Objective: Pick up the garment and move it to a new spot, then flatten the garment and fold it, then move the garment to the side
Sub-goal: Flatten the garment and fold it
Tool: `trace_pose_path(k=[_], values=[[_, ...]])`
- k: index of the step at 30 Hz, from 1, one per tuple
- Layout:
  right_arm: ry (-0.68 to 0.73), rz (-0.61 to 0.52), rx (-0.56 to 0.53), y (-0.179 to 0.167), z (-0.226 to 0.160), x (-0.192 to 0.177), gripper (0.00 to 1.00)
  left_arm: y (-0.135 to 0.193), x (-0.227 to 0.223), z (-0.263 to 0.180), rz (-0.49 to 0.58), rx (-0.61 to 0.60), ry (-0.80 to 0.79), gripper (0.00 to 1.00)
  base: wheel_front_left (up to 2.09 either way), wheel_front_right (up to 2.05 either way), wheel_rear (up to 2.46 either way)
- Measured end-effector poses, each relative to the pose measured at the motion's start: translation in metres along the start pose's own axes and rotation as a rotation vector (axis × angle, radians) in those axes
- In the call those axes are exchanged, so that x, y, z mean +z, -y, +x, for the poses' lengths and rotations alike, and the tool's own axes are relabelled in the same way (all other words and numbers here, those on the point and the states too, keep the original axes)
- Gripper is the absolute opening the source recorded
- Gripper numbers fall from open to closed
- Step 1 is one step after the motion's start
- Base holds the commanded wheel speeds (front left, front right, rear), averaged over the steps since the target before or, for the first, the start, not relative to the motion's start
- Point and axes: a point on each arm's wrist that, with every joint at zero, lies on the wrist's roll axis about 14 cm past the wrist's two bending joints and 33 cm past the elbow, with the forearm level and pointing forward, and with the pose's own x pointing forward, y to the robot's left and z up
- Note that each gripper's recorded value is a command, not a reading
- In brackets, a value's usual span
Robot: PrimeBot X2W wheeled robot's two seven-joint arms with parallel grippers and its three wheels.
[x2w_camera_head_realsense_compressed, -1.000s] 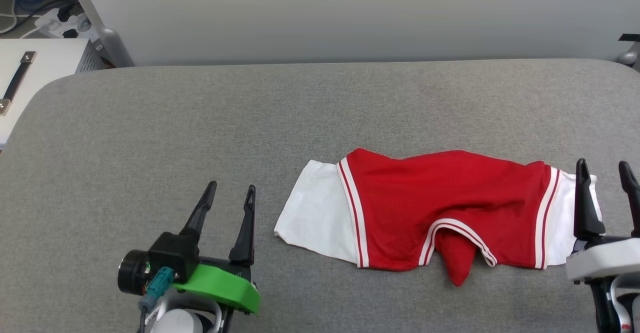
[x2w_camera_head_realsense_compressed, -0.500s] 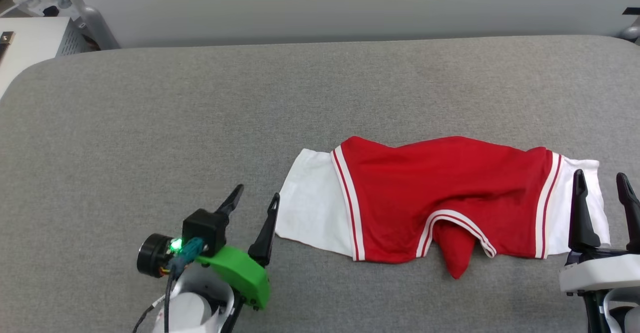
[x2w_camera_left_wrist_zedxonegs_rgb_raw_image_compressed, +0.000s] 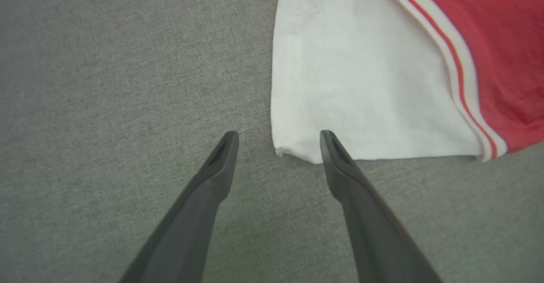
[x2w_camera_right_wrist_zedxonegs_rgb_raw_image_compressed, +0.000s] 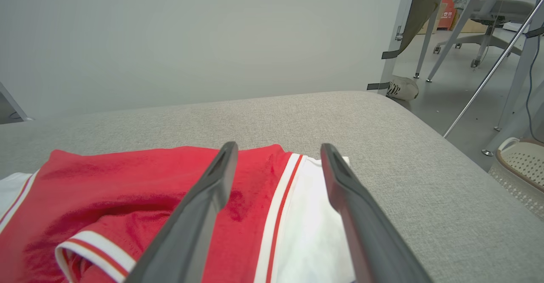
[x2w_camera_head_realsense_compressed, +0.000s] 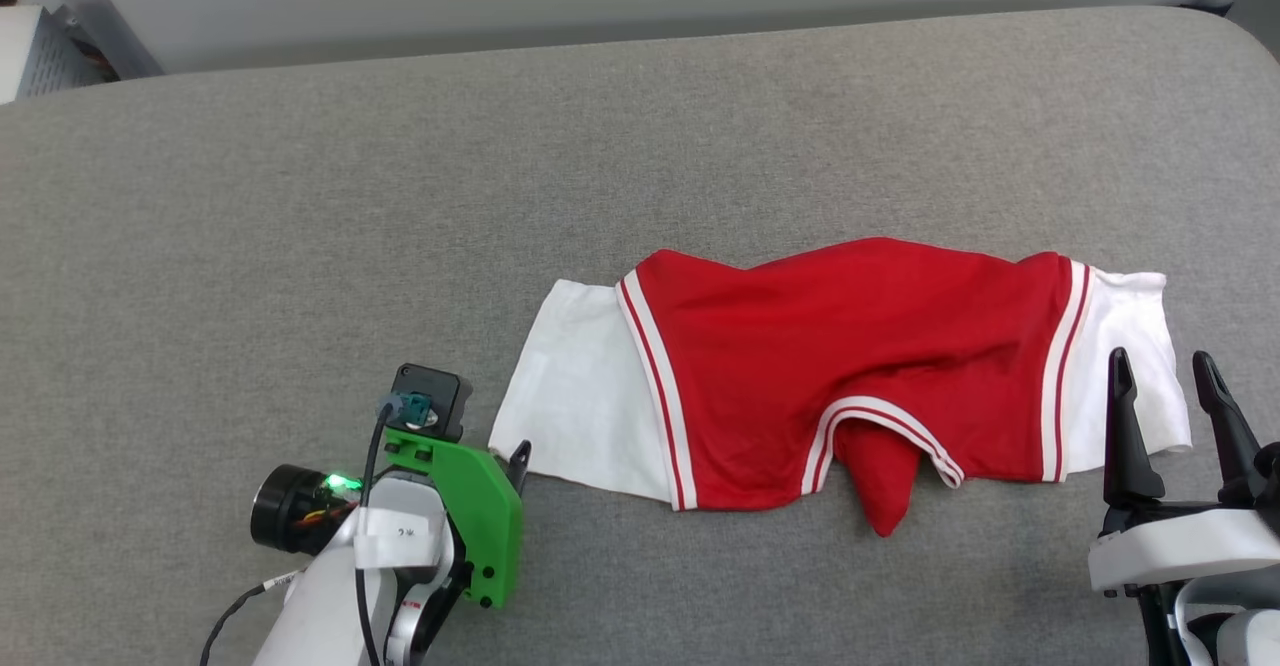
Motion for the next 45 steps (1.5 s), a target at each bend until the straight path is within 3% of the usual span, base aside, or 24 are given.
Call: trace_pose_path(k=[13,14,15,16,24,27,32,39,43,44,45], values=[[-0.056,-0.005,-0.048,0.013,0.001,-0.02,1.0,-0.004,-0.02,0.03,0.013,-0.008,-0.116,1.0,0.0,0.0,0.0],[-0.056,-0.005,-0.049,0.013,0.001,-0.021,1.0,-0.003,-0.022,0.031,0.013,-0.011,-0.125,0.78,0.0,0.0,0.0],[-0.058,-0.006,-0.049,0.014,0.002,-0.021,1.0,-0.003,-0.022,0.032,0.014,-0.016,-0.131,0.35,0.0,0.0,0.0],[-0.057,-0.006,-0.049,0.014,0.002,-0.021,1.0,-0.003,-0.023,0.033,0.01,-0.019,-0.136,0.0,0.0,0.0,0.0],[-0.042,-0.012,-0.044,0.014,0.003,-0.017,1.0,-0.016,-0.014,0.023,-0.11,0.03,-0.042,0.0,0.0,0.0,0.0],[-0.064,-0.024,-0.026,0.01,0.003,-0.017,1.0,-0.044,-0.012,0.001,-0.204,0.133,0.04,0.0,0.0,0.0,0.0],[-0.142,-0.039,-0.001,0.003,-0.002,-0.029,1.0,-0.059,-0.006,-0.025,-0.226,0.182,0.121,0.0,0.0,0.0,0.0],[-0.381,-0.118,0.099,-0.007,-0.001,-0.054,1.0,-0.042,-0.016,-0.057,-0.257,0.137,0.096,0.0,0.0,0.0,0.0],[-0.545,-0.145,0.101,0.003,0.003,-0.062,1.0,-0.038,-0.01,-0.07,-0.251,0.127,0.106,0.0,0.0,0.0,0.0],[-0.691,-0.163,0.091,0.01,0.004,-0.072,1.0,-0.037,-0.003,-0.074,-0.252,0.12,0.118,0.0,0.0,0.0,0.0],[-0.736,-0.164,0.09,0.012,0.004,-0.075,1.0,-0.037,-0.004,-0.074,-0.251,0.12,0.113,0.0,0.0,0.0,0.0]])
